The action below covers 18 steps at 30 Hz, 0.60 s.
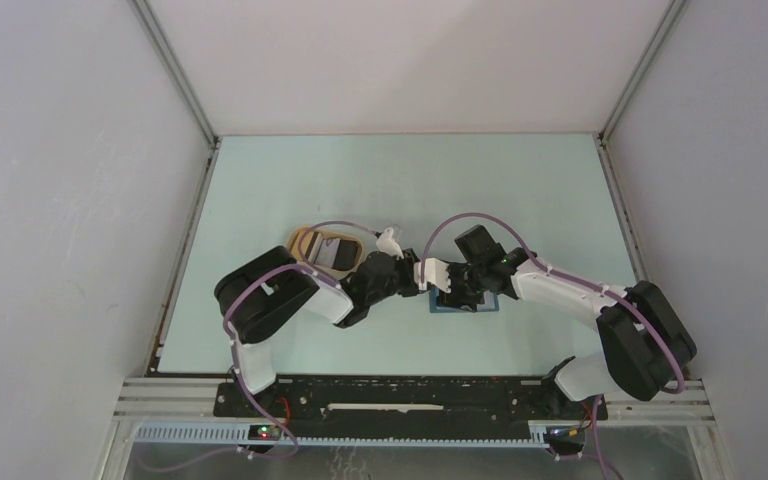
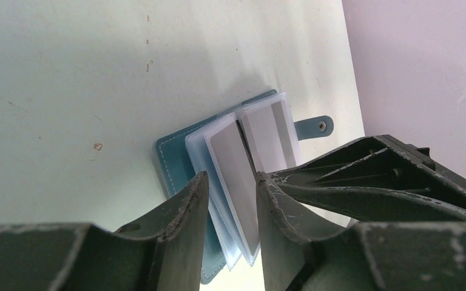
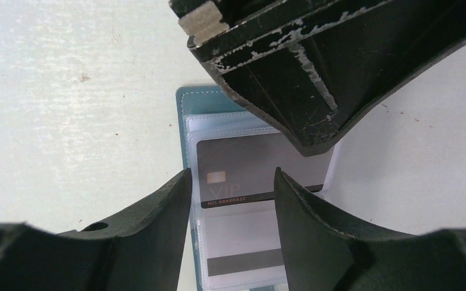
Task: Put the credit cards into the card holder
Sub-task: Turn over the card slot in the card holder.
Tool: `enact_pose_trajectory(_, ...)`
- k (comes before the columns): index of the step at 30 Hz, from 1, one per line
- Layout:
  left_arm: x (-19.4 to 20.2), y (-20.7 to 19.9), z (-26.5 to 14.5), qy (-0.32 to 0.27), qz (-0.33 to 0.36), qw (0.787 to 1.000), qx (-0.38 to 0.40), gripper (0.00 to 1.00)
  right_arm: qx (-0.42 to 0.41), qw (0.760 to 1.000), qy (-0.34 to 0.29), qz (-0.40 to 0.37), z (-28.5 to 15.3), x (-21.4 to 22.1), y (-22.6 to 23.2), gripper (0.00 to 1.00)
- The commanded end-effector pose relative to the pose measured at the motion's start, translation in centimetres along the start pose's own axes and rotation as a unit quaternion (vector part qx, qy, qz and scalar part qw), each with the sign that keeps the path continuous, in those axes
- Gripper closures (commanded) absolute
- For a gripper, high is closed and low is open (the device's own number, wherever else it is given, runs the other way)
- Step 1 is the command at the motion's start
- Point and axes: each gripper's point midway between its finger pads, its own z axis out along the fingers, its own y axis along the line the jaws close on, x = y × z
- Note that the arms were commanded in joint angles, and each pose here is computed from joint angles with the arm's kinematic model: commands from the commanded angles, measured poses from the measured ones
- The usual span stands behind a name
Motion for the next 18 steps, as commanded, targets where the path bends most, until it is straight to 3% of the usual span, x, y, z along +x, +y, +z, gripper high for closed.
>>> enact_pose_trajectory(1, -1.8, -1.34, 0.96, -0.022, 0.015, 1.0, 0.014, 0.6, 0.016, 1.0, -0.021, -0.002, -0.67, -1.01, -0.75, 0.4)
enact_pose_trajectory(18, -1.54, -0.92, 1.78, -0.012, 0.016, 1.0, 0.008, 0.6, 0.016, 1.0, -0.021, -0.002, -0.68, -1.02, -0.77, 0.4)
